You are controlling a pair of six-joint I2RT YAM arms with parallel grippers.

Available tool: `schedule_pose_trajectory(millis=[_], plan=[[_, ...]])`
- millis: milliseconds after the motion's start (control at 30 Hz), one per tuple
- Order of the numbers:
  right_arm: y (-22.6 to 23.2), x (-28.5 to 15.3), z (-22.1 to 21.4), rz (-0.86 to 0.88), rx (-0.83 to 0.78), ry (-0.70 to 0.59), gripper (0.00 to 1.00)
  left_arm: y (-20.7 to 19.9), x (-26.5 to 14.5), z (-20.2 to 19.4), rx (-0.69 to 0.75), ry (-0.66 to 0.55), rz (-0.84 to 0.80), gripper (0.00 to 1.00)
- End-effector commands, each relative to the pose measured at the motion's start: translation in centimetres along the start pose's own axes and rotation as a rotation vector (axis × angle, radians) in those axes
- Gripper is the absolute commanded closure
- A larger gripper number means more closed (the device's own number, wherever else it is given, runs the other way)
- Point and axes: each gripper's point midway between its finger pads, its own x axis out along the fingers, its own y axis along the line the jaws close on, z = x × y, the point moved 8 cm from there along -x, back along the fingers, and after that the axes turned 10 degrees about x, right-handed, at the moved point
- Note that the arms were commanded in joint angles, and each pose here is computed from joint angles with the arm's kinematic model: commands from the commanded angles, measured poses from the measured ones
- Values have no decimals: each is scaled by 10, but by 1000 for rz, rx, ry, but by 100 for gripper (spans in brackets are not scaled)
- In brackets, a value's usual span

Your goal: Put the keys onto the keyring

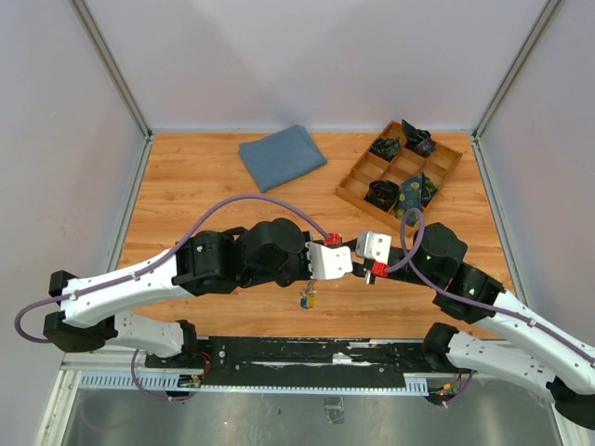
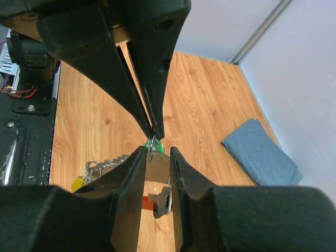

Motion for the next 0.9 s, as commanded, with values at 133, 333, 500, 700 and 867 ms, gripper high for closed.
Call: schedule_pose_trajectory(millis=[133, 333, 500, 700, 867], plan=[[4, 8, 9, 30, 1, -66, 75, 12, -12, 13, -8, -77, 44, 99], [6, 9, 4, 43, 11, -47, 77, 13, -13, 14, -13, -87, 51, 99], [6, 11, 2, 50, 15, -37, 78, 14, -15, 15, -18, -98, 56, 99], [5, 13, 1, 48, 17, -29, 85, 14, -17, 15, -22, -107, 57, 99], [5, 14, 4, 48, 8, -42, 99, 14, -18, 15, -25, -119, 59, 100]])
